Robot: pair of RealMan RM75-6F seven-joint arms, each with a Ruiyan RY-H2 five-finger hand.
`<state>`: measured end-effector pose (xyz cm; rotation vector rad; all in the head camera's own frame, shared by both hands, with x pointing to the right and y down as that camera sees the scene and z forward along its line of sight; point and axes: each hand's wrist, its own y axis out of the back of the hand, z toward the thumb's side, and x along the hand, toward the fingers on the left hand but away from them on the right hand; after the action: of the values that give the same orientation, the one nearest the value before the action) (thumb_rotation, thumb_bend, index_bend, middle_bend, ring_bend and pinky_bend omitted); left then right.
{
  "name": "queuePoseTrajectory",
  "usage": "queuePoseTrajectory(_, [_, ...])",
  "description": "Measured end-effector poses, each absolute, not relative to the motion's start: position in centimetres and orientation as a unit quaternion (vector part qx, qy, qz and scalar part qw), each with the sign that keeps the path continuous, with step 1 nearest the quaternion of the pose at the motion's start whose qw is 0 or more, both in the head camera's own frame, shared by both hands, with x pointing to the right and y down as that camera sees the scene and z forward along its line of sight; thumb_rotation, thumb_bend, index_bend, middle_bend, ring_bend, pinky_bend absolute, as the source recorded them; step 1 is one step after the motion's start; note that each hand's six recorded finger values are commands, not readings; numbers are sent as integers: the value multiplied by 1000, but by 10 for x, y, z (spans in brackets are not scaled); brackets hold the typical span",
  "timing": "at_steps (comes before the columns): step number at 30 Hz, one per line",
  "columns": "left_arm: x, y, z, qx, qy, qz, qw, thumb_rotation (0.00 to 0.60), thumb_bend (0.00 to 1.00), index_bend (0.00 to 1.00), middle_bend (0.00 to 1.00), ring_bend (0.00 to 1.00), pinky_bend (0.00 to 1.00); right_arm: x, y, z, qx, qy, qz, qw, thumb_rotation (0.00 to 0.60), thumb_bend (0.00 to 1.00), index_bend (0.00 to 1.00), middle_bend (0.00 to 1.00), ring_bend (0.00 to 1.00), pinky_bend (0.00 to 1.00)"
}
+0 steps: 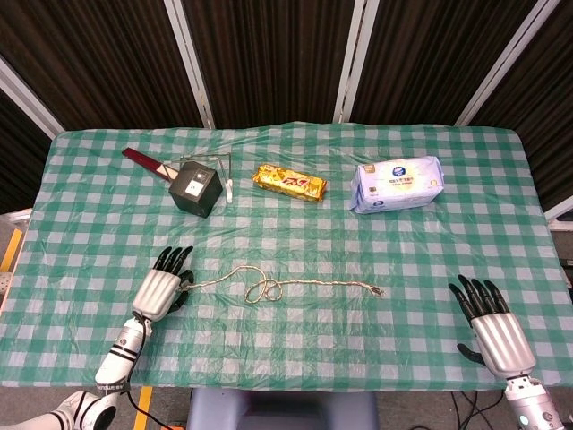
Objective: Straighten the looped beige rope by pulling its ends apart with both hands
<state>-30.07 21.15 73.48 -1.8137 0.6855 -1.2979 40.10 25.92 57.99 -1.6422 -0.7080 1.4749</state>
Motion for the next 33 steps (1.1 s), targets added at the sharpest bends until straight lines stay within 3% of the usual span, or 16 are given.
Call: queuePoseTrajectory(33, [-311,211,747,-706,261,-529,391,600,414,599,0,0,0,399,259,584,-654,-273,582,398,600,192,0,0,0,0])
